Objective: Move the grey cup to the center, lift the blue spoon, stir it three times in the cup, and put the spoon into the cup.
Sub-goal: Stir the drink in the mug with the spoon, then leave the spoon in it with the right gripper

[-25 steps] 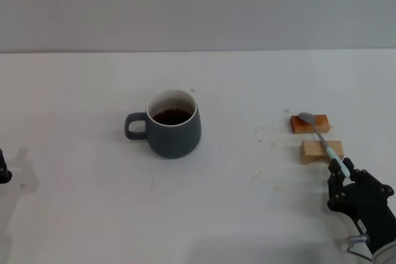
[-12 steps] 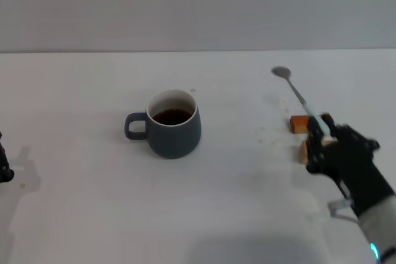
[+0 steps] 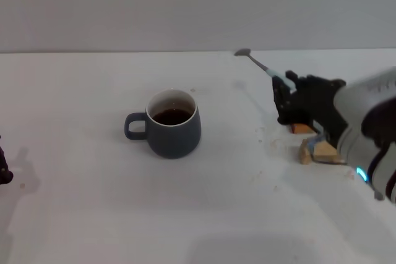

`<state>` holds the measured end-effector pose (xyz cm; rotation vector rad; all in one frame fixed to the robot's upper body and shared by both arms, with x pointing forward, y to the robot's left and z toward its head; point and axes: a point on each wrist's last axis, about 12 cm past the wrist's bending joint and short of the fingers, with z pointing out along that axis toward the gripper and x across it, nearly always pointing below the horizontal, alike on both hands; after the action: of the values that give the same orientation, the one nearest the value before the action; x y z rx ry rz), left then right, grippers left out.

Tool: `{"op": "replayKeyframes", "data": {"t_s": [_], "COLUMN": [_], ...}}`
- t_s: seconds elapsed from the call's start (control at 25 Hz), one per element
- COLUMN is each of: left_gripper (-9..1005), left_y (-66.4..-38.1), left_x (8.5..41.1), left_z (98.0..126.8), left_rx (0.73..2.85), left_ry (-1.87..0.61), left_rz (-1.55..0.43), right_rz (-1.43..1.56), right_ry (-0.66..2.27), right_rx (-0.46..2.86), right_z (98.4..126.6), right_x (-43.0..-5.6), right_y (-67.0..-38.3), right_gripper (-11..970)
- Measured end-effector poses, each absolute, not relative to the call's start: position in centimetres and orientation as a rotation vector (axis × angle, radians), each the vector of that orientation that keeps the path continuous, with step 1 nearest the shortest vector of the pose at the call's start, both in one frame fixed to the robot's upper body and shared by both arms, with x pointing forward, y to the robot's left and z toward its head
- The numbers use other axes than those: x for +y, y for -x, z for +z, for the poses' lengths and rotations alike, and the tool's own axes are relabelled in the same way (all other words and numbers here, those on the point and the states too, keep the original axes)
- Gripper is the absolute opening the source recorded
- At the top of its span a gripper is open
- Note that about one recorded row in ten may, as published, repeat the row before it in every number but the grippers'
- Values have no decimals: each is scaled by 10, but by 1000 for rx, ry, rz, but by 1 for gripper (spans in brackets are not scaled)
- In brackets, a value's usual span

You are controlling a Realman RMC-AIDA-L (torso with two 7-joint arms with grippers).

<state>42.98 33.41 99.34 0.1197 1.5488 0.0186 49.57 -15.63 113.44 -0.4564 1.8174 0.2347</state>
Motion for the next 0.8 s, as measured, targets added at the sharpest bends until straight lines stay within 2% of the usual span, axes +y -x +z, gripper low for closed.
{"op": "replayKeyframes", "data": {"t_s": [0.04,0.24,0.44,0.8], "left_gripper": [-2,-2,-2,-2], "left_y": [-430,-431,-431,-431], "left_x": [334,334,334,333], "left_z": [993,993,992,991], "left_rx": [1550,1555,1566,1567], "left_ry": [-120,-124,-127,-126], "left_rz": [19,23,27,25], "right_rz": [228,172,46,-44], "right_ry": [488,593,673,661], "right_rx": [1817,1852,1847,1789], "right_z": [1147,1160,1151,1143], "right_x": [-154,-142,-124,-129], "right_y": [-497,-499,-497,-510], "right_gripper": [160,161,161,160]}}
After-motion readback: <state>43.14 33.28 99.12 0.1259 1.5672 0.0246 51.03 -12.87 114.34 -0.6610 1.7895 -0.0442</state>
